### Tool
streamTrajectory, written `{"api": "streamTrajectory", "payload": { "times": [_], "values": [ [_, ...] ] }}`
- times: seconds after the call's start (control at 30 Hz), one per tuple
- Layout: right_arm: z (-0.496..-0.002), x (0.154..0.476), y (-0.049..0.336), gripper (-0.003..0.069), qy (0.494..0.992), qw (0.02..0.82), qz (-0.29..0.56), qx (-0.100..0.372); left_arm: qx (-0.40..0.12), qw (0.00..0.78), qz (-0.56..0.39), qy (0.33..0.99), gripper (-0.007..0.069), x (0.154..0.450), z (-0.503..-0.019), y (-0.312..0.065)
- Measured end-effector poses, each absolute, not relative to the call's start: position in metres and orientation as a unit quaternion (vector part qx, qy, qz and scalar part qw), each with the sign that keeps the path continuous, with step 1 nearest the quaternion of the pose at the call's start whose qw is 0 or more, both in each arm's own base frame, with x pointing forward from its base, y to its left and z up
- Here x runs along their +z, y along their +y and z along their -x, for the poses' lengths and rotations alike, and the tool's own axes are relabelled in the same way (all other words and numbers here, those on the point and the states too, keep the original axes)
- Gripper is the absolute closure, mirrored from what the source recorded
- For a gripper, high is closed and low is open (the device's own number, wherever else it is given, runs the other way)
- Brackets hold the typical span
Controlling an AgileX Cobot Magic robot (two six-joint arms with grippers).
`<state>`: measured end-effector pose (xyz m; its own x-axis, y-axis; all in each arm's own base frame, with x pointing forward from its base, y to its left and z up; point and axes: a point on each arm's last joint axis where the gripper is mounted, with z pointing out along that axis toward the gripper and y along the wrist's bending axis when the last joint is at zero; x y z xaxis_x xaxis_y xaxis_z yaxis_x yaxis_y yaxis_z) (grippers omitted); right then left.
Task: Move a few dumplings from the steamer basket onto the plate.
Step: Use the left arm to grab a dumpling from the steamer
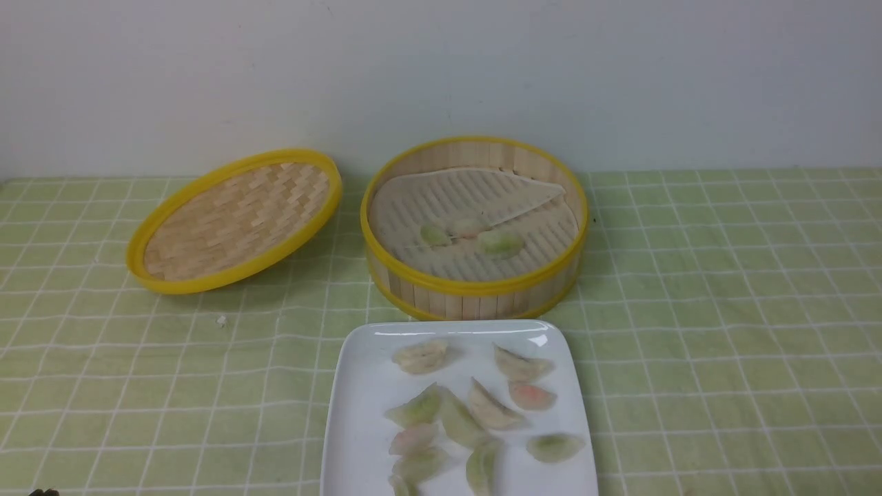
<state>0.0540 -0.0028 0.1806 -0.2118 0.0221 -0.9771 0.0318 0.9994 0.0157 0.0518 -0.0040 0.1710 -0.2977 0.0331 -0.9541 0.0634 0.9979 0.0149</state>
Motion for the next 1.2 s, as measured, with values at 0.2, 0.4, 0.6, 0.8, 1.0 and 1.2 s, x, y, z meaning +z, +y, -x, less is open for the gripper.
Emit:
{"api": "streamTrajectory", "payload": {
  "times": [0.2, 0.4, 0.6, 0.8, 1.0, 1.2],
  "values": [
    [-0.054, 0.181, -0.003, 0.0673, 0.778, 0.628, -0.017, -0.004, -0.023, 0.594, -0.021, 0.804, 0.0631, 0.171, -0.052, -0.005],
    [-0.054, 0.181, -0.003, 0.0673, 0.778, 0.628, -0.017, -0.004, -0.126, 0.646, 0.075, 0.749, 0.0631, 0.185, -0.055, -0.007],
    [-0.055, 0.182, -0.002, 0.0673, 0.770, 0.637, -0.026, 0.009, -0.172, 0.749, 0.133, 0.626, 0.0631, 0.214, -0.055, 0.002],
    [-0.056, 0.202, 0.001, 0.0673, 0.663, 0.695, -0.188, 0.207, -0.233, 0.808, 0.203, 0.502, 0.0631, 0.266, -0.044, 0.010],
    [-0.055, 0.215, -0.005, 0.0673, 0.567, 0.707, -0.287, 0.311, -0.238, 0.703, 0.139, 0.656, 0.0631, 0.352, -0.059, -0.010],
    [-0.054, 0.219, -0.007, 0.0673, 0.547, 0.715, -0.297, 0.320, -0.192, 0.531, 0.032, 0.824, 0.0631, 0.393, -0.107, -0.027]
  ]
}}
